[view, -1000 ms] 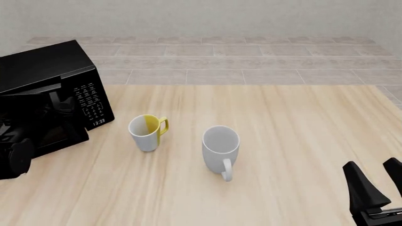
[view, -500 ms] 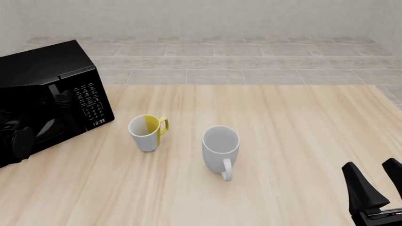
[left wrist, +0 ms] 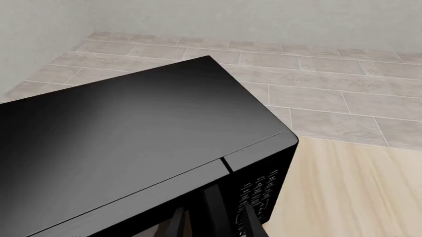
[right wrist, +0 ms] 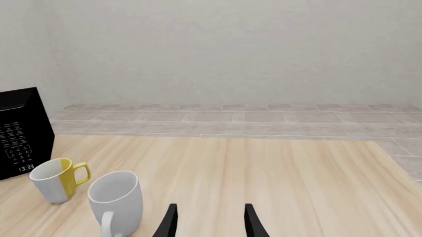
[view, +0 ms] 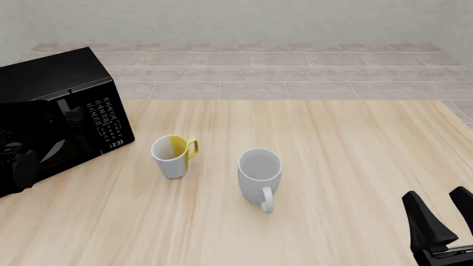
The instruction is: Close the microwave.
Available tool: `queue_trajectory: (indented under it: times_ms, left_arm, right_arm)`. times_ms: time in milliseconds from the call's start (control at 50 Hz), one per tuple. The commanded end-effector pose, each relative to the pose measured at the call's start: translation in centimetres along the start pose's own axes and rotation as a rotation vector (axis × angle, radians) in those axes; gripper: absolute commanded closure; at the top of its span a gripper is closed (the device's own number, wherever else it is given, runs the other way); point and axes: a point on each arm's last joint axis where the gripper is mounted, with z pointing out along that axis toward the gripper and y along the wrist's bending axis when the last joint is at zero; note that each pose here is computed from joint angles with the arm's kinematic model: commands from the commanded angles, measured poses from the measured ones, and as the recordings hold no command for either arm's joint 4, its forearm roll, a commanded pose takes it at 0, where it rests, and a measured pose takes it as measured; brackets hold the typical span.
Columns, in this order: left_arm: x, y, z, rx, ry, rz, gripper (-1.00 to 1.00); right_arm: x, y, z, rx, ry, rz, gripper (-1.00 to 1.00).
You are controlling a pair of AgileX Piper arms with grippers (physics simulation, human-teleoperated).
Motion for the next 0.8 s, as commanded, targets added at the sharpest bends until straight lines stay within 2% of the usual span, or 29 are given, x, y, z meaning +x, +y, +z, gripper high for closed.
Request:
queue_trajectory:
  times_ms: [20, 120, 220, 300, 440, 520, 600, 800]
  left_arm:
    - [2.3, 0.3, -0.6, -0.055, 0.055, -0.023, -1.0]
    - [2.1, -0.7, -4.1, -0.023, 0.007, 0.007, -1.0]
    - [2.5, -1.1, -6.3, -0.011, -0.007, 0.002, -1.0]
    - [2.2, -1.6, -9.4, 0.012, -0.046, 0.005, -1.0]
    - [0.7, -1.7, -14.1, 0.014, -0.109, 0.023, -1.0]
    - [0.5, -1.9, -15.5, 0.029, -0.125, 0.033, -1.0]
    - [-0.1, -1.8, -18.3, 0.03, -0.174, 0.037, -1.0]
    - [-0.8, -2.1, -23.5, 0.078, -0.24, 0.055, -1.0]
  right_arm:
    - [0.0, 0.0, 0.0, -0.001, 0.005, 0.001, -1.0]
    - [0.0, 0.0, 0.0, -0.004, 0.003, 0.001, -1.0]
    - [0.1, 0.0, 0.0, -0.003, 0.006, 0.001, -1.0]
    - [0.0, 0.0, 0.0, 0.003, 0.004, -0.003, -1.0]
    - [0.1, 0.0, 0.0, -0.003, 0.014, -0.003, -1.0]
    - [0.1, 0.0, 0.0, -0.006, 0.013, -0.004, -1.0]
    - [0.1, 0.1, 0.0, -0.011, 0.011, -0.007, -1.0]
    - [0.0, 0.1, 0.1, -0.011, 0.005, -0.008, -1.0]
